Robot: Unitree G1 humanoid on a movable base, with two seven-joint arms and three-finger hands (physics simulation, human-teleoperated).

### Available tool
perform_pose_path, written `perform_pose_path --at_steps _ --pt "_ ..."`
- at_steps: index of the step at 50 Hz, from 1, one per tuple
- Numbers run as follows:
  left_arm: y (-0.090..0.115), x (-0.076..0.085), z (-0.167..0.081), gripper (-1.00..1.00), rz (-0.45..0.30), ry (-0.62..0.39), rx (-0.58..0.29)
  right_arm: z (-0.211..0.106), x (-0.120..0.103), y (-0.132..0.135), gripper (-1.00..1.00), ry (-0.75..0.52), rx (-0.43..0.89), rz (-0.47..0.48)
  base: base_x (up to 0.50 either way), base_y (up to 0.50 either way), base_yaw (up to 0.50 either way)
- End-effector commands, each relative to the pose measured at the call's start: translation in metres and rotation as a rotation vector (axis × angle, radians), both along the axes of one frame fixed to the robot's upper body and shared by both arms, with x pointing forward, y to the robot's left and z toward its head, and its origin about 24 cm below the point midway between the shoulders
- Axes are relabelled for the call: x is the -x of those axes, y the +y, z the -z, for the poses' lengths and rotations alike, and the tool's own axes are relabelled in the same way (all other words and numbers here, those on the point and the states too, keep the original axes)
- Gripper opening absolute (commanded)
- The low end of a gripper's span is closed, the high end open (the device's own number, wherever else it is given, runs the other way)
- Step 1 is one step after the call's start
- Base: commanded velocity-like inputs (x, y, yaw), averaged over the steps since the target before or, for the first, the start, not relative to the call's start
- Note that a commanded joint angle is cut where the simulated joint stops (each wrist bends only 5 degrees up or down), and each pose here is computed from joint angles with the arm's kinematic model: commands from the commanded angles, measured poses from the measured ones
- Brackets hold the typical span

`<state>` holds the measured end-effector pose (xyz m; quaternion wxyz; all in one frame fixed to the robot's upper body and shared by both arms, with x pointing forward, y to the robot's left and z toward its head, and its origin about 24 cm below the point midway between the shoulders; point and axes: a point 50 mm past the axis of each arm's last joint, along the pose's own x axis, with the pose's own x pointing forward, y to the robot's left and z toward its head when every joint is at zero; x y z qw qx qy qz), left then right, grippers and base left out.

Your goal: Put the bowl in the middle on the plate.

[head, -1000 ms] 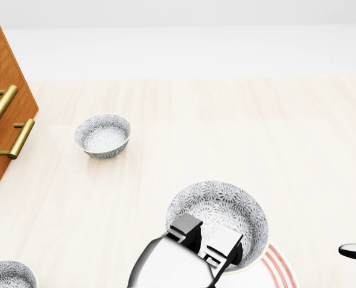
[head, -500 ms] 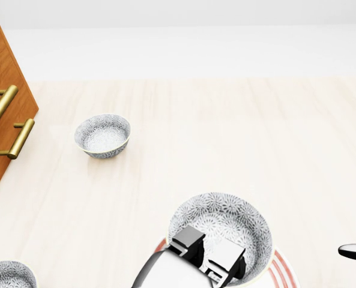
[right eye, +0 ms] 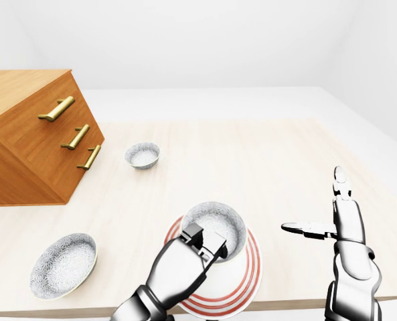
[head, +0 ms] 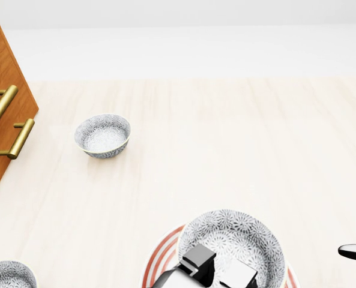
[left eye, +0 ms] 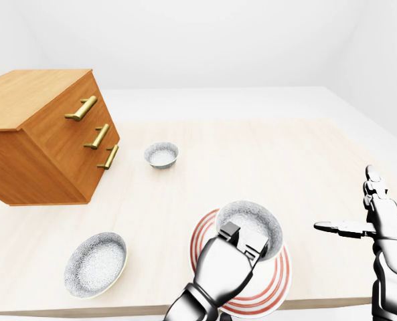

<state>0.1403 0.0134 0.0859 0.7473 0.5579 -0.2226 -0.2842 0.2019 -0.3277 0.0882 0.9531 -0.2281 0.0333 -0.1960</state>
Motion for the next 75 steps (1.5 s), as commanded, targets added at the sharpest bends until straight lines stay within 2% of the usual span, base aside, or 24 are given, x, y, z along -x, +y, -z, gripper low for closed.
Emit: perform_pose_path --at_steps 1,34,54,75 --pt "-0.009 0.012 0.004 -1.0 0.036 0.02 0.049 0.0 0.0 0.0 1.0 -0.001 0.001 -0.001 0.0 0.0 0.0" --pt "-0.008 0.008 0.018 -1.0 0.027 0.044 0.027 0.0 0.0 0.0 1.0 0.0 0.0 0.0 0.0 0.0 0.0" --pt "-0.002 -0.002 0.041 -1.0 0.003 0.079 0.012 0.0 0.0 0.001 1.0 0.0 0.001 -0.001 0.0 0.0 0.0" --pt "0.0 -0.011 0.048 -1.0 -0.018 0.089 0.015 0.001 0.0 0.001 1.0 0.004 -0.001 0.0 0.0 0.0 0.0"
